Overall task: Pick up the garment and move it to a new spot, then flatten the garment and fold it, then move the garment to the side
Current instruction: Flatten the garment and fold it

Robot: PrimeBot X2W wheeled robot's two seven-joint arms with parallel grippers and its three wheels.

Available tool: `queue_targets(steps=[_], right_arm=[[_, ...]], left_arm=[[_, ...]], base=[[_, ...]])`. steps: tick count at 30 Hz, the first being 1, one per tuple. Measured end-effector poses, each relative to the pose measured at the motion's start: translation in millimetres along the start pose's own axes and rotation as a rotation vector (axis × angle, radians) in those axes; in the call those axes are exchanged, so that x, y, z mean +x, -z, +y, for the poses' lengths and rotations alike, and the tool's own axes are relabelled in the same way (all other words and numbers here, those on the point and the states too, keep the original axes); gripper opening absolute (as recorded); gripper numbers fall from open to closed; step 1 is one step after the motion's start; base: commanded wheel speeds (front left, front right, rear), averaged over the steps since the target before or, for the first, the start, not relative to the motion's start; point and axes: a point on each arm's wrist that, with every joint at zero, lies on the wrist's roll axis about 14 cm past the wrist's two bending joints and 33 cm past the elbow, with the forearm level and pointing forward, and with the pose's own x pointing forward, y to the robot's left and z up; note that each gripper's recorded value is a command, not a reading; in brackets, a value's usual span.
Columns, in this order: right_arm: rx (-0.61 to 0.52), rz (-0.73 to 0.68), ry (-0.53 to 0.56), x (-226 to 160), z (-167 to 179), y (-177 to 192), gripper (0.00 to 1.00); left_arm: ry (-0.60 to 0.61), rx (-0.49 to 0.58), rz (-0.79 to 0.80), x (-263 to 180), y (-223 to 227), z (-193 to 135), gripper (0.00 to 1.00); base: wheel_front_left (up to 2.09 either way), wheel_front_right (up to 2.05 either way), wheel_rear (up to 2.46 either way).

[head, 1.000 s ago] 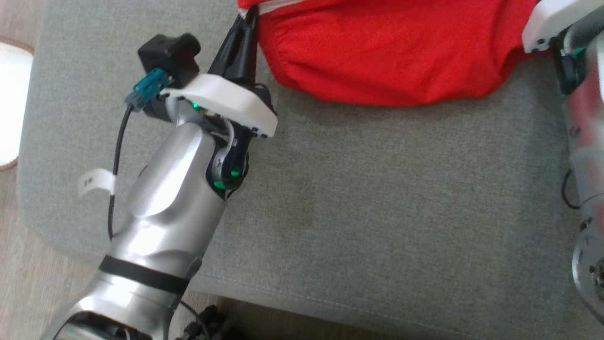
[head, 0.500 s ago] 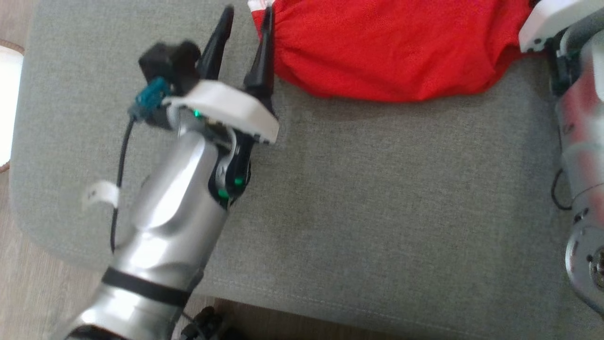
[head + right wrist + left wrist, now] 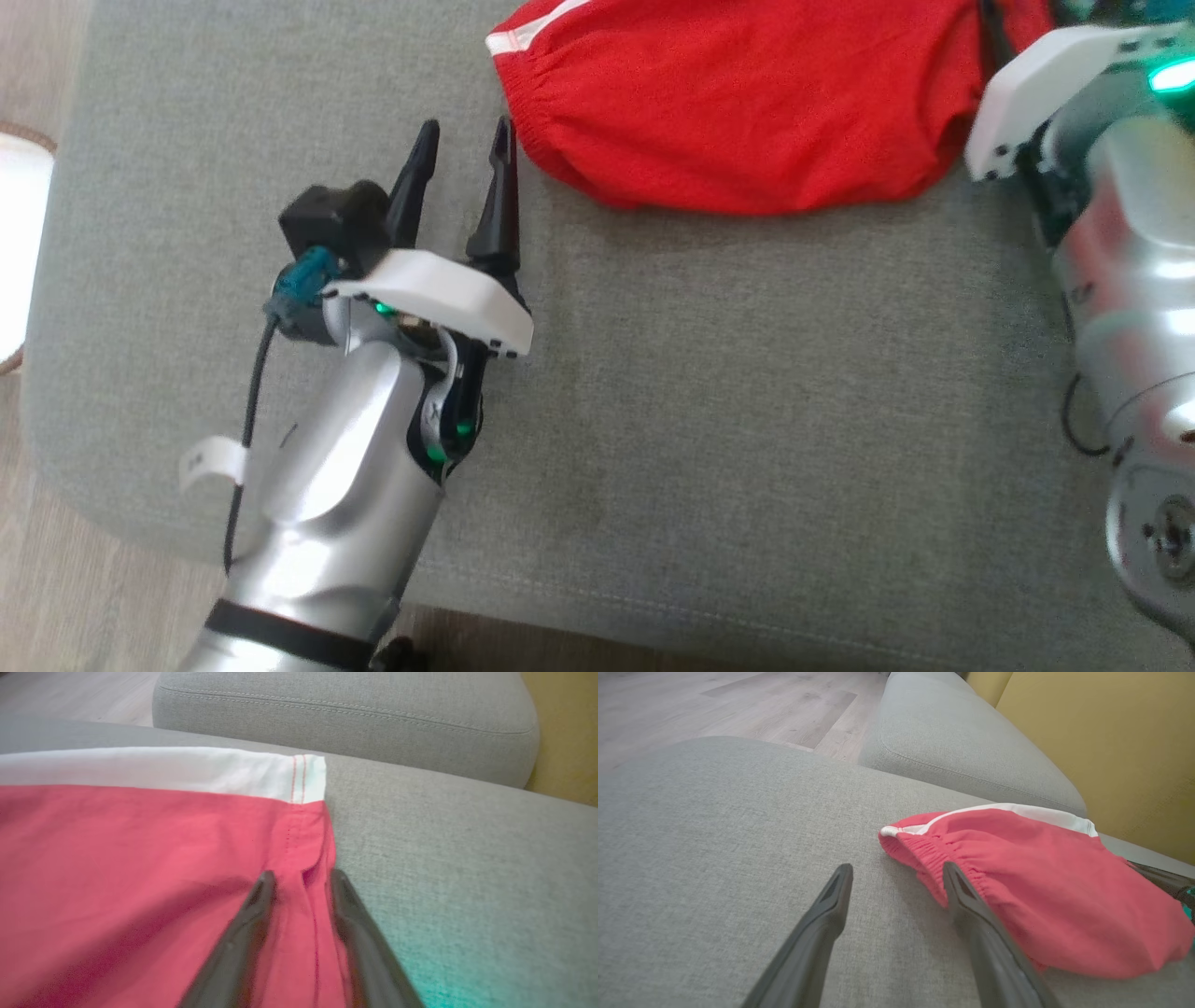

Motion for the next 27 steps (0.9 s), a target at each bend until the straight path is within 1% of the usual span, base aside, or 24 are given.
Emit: queue_targets(steps=[3, 5, 10, 16, 20, 22, 24, 27], right_arm=[[0.033, 0.0, -0.009, -7.7, 6.2, 0.3, 0.0], [0.062, -0.019, 0.001, -15.5, 3.1, 2.5, 0.0], [0.178, -0.064, 0.062, -43.7, -15.0, 16.9, 0.0], [0.285, -0.076, 0.144, -83.7, -37.6, 40.4, 0.0], [0.31, -0.079, 0.193, -107.3, -54.6, 51.7, 0.0], [0.311, -0.094, 0.211, -114.9, -63.2, 50.2, 0.0], [0.296, -0.123, 0.214, -117.2, -68.0, 41.3, 0.0], [0.271, -0.182, 0.182, -112.2, -60.1, 19.1, 0.0]], left_arm=[[0.007, 0.016, 0.001, -5.2, 0.5, -3.2, 1.0], [0.004, 0.026, 0.002, -9.2, 1.2, -2.9, 1.0], [-0.025, 0.028, 0.013, -22.5, 6.2, 1.4, 1.0], [0.009, 0.04, 0.043, -38.0, 19.9, -12.7, 1.0], [0.045, 0.047, 0.047, -43.1, 22.4, -26.0, 1.0], [0.062, 0.045, 0.047, -44.7, 22.4, -31.0, 1.0], [0.066, 0.045, 0.044, -45.4, 21.5, -32.6, 1.0], [0.06, 0.046, 0.041, -46.4, 20.2, -29.3, 1.0]], base=[[0.0, 0.0, 0.0], [0.0, 0.0, 0.0], [0.0, 0.0, 0.0], [0.0, 0.0, 0.0], [0.0, 0.0, 0.0], [0.0, 0.0, 0.0], [0.0, 0.0, 0.0], [0.0, 0.0, 0.0]])
